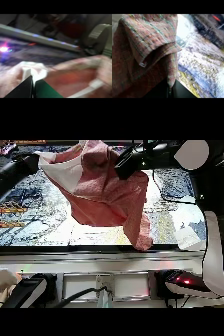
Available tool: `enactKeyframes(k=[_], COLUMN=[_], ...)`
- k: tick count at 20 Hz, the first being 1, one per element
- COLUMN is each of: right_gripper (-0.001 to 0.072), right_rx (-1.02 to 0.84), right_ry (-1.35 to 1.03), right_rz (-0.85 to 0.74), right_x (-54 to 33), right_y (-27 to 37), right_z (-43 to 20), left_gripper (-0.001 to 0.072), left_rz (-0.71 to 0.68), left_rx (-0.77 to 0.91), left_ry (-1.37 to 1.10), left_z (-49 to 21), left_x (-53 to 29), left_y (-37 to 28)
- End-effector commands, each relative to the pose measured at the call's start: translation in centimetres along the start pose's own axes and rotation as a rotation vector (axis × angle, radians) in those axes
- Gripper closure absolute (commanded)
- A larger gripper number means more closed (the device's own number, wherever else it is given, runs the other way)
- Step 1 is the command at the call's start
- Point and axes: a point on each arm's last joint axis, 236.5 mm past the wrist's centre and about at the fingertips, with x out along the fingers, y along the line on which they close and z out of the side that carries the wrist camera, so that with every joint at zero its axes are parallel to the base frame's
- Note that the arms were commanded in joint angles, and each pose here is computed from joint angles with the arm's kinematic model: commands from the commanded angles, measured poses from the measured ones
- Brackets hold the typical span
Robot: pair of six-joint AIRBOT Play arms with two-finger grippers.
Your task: Fold the clothes and pants, and hang the long-sleeved shirts on hangers.
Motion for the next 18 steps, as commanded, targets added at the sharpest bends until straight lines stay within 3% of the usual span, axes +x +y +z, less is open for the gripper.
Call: enactKeyframes(k=[1,5,9,13,18], right_gripper=[0.0694,0.0694,0.0694,0.0694,0.0693], right_rx=[-0.003,0.019,0.019,0.016,-0.036], right_ry=[-0.075,-0.092,-0.092,-0.086,-0.092], right_rz=[-0.053,-0.057,-0.057,-0.061,-0.180], right_x=[-0.1,-0.1,-0.2,-0.1,-0.5], right_y=[-1.3,-1.3,-1.3,-1.4,-4.2], right_z=[1.8,2.2,2.2,2.0,2.2], left_gripper=[0.0697,0.0698,0.0697,0.0697,0.0683], left_rz=[-0.149,-0.287,-0.364,-0.360,-0.317], left_rx=[0.033,-0.050,-0.187,-0.297,-0.244], left_ry=[0.033,0.162,0.108,-0.044,-0.082], left_z=[-1.0,-5.2,-4.3,-0.3,0.2], left_x=[-1.6,0.0,1.0,1.0,1.3], left_y=[-6.4,-10.7,-13.5,-13.0,-11.9])
